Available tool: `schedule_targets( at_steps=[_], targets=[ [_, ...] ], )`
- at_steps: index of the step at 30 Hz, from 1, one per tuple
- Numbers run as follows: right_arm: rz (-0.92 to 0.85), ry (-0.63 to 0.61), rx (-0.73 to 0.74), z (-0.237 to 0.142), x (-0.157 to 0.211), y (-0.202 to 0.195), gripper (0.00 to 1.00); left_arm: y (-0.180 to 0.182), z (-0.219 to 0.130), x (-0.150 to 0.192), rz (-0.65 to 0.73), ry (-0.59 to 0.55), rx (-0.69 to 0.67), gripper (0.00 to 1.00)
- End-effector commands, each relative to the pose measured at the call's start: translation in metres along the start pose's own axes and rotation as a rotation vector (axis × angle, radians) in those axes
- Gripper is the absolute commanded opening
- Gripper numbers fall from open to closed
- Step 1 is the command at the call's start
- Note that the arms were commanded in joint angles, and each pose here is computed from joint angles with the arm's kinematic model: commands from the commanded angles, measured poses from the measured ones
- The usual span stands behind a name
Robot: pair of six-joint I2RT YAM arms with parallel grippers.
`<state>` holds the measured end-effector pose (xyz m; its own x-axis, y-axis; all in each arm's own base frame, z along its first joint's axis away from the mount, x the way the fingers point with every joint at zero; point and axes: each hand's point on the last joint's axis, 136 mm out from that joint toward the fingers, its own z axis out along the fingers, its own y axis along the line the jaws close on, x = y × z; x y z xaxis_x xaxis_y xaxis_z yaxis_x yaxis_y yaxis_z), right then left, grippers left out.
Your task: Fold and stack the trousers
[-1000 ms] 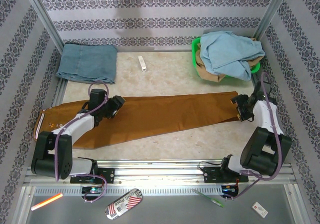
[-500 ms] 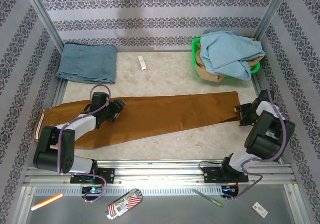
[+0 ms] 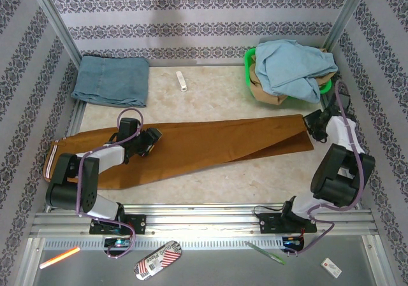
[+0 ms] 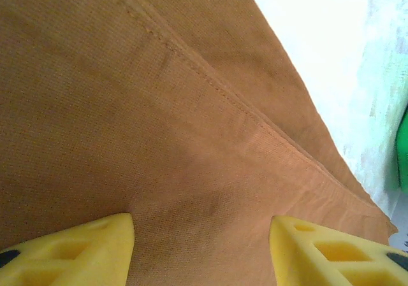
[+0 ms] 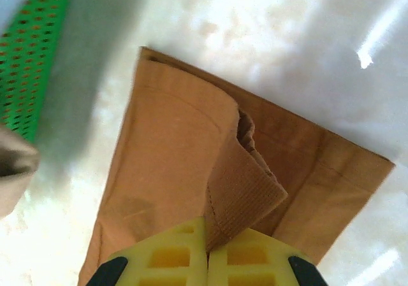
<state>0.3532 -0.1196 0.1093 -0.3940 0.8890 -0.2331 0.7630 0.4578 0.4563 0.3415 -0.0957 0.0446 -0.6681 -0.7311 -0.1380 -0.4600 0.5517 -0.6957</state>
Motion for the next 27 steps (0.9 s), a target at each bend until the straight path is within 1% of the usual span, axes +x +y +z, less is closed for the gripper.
schedule_targets(
  at_steps=[1, 4, 7, 9, 10, 12, 14, 15, 16, 17, 19, 20, 22, 24, 27],
  targets=[
    [-0.202, -0.147, -0.017, -0.028, -0.015, 0.028, 0.00, -0.013, 0.002, -0.003, 0.031, -0.006, 0.047, 0.58],
    [-0.347, -0.242, -0.013, -0.049, -0.008, 0.040, 0.00, -0.013, 0.002, -0.001, 0.028, -0.006, 0.057, 0.57],
    [-0.458, -0.344, -0.046, -0.070, 0.001, 0.046, 0.00, -0.010, 0.001, 0.001, 0.027, -0.004, 0.059, 0.57],
    [-0.496, -0.392, -0.050, -0.077, 0.006, 0.043, 0.00, -0.008, 0.001, 0.003, 0.025, 0.001, 0.062, 0.57],
    [-0.475, -0.411, -0.026, -0.075, 0.005, 0.034, 0.00, -0.008, 0.001, 0.004, 0.026, 0.002, 0.067, 0.57],
    [-0.441, -0.367, 0.016, -0.062, 0.010, 0.014, 0.00, -0.008, 0.001, 0.005, 0.027, 0.003, 0.076, 0.57],
    [-0.325, -0.273, 0.091, -0.041, 0.017, -0.017, 0.00, -0.009, 0.000, 0.006, 0.027, 0.005, 0.082, 0.57],
    [-0.257, -0.209, 0.125, -0.030, 0.019, -0.034, 0.09, -0.009, 0.000, 0.007, 0.026, 0.008, 0.084, 0.57],
    [-0.183, -0.139, 0.170, -0.019, 0.023, -0.053, 0.33, -0.010, -0.001, 0.007, 0.027, 0.009, 0.087, 0.57],
    [-0.119, -0.074, 0.213, -0.014, 0.025, -0.070, 0.47, -0.011, -0.002, 0.008, 0.030, 0.008, 0.093, 0.57],
    [-0.023, 0.033, 0.268, -0.009, 0.036, -0.093, 0.55, -0.012, -0.005, 0.009, 0.035, 0.012, 0.100, 0.57],
    [0.020, 0.049, 0.288, -0.010, 0.039, -0.102, 0.57, -0.013, -0.008, 0.009, 0.039, 0.010, 0.101, 0.57],
    [0.058, 0.024, 0.272, -0.015, 0.042, -0.107, 0.64, -0.011, -0.012, 0.010, 0.044, 0.002, 0.097, 0.57],
    [0.064, -0.004, 0.236, -0.024, 0.043, -0.101, 0.69, -0.011, -0.015, 0.011, 0.051, -0.007, 0.097, 0.57],
    [0.033, -0.033, 0.171, -0.037, 0.039, -0.082, 0.71, -0.010, -0.019, 0.012, 0.056, -0.009, 0.089, 0.57]
  ],
)
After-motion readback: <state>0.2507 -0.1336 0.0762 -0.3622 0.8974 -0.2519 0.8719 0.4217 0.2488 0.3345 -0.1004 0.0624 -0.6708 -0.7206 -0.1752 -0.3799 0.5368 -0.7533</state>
